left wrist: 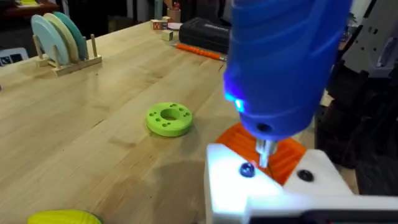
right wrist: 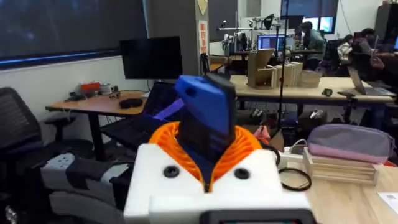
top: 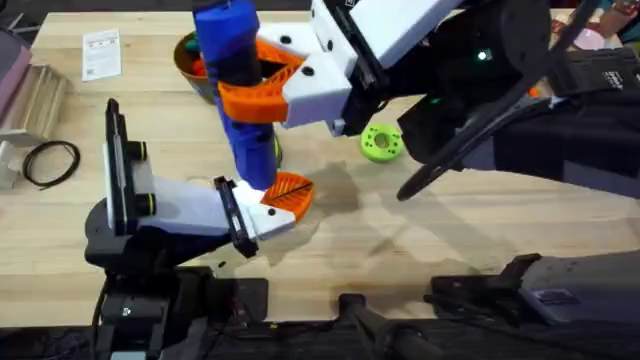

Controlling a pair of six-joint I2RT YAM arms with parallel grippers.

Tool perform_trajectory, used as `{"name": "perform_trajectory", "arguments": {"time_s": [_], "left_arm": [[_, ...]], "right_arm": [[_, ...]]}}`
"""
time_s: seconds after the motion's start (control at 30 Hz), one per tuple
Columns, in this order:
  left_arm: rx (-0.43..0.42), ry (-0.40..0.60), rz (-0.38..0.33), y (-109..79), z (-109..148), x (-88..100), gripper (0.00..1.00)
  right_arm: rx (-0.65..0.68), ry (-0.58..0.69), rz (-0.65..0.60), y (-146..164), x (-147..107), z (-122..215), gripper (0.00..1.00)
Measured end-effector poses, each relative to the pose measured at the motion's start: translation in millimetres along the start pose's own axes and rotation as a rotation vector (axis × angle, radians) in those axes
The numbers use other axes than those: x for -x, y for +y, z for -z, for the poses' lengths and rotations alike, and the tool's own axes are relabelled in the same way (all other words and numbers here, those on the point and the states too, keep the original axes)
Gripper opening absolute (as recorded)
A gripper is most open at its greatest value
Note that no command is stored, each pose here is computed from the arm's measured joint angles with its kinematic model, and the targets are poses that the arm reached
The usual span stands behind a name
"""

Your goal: Pick up the gripper from the table and insert it into the empty holder that is missing its gripper. Then pick up a screw, insert it into the mounting hole, and use the screwdriver to tighten it. Finally, clean up the table by picking up the vegetable and placing it into the bucket.

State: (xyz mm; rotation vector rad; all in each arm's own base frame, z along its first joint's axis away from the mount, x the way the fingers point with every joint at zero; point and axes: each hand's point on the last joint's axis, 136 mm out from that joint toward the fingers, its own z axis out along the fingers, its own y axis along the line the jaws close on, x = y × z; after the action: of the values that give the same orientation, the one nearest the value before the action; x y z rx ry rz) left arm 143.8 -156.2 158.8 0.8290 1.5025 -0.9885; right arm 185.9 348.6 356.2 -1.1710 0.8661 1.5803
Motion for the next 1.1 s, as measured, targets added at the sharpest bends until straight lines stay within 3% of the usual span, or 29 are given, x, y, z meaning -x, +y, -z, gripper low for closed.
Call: {"name": "perform_trajectory", "arguments": {"time_s": [1.1], "left_arm": [[0.000, 0.000, 0.000, 0.0, 0.0, 0.0, 0.010]], "right_arm": [[0.010, 0.008, 0.049, 2.7, -4.3, -5.0, 0.022]]}}
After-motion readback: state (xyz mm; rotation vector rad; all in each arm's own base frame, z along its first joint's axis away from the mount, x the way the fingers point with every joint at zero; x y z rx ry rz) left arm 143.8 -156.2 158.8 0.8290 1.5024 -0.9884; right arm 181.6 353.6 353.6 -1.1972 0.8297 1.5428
